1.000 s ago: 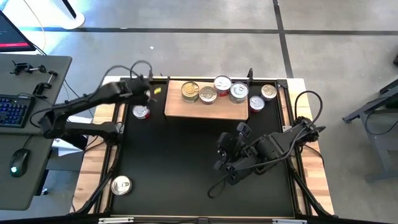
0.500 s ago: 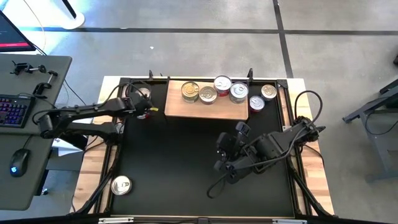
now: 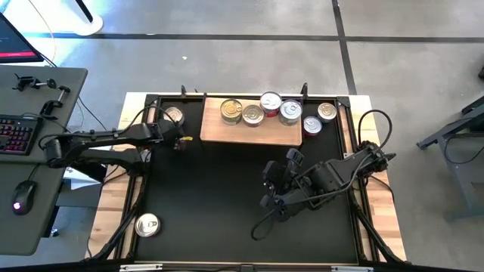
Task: Stack canned seafood by type on shelf
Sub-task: Stack the red tuna can on top of the red tuna can on the shelf
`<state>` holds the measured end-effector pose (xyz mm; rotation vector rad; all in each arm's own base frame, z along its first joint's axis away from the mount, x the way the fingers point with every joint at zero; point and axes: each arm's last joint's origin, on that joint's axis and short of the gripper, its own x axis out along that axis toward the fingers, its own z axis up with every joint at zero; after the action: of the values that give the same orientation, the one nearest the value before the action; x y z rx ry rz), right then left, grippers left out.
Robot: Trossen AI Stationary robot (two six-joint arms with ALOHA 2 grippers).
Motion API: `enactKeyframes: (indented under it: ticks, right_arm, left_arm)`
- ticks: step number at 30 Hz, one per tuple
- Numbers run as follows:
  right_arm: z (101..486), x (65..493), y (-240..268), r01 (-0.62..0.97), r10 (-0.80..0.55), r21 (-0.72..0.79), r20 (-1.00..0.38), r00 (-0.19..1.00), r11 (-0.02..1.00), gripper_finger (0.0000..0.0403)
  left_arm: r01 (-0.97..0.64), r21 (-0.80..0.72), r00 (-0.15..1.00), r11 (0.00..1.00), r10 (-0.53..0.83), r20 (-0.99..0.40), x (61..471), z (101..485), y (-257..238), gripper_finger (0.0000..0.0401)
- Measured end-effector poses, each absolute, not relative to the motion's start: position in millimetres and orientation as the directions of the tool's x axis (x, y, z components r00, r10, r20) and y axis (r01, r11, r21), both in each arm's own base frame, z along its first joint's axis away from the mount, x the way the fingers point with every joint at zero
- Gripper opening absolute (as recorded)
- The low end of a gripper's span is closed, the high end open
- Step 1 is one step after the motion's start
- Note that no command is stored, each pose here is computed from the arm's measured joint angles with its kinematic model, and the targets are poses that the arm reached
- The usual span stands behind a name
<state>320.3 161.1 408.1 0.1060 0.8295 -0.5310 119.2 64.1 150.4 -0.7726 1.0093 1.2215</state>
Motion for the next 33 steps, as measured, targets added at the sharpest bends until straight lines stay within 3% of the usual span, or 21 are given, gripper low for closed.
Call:
enactKeyframes:
  ticks: [11, 22, 33]
  right_arm:
    - [408, 321, 161, 0.489, -0.407, -0.112, -0.725, 0.556, 0.865, 0.0000]
    - [407, 320, 162, 0.461, -0.381, -0.111, -0.744, 0.549, 0.881, 0.0000]
    - [394, 325, 173, 0.353, -0.150, 0.021, -0.881, 0.449, 0.935, 0.0000]
  left_arm:
    - [-0.890, -0.014, 0.107, 0.456, 0.180, -0.978, 119, 156, 22, 0.0000]
    - [-0.700, -0.336, 0.408, 0.630, -0.032, -0.912, 149, 156, -42, 0.0000]
    - [-0.534, -0.543, 0.598, 0.648, -0.165, -0.785, 190, 126, -111, 0.0000]
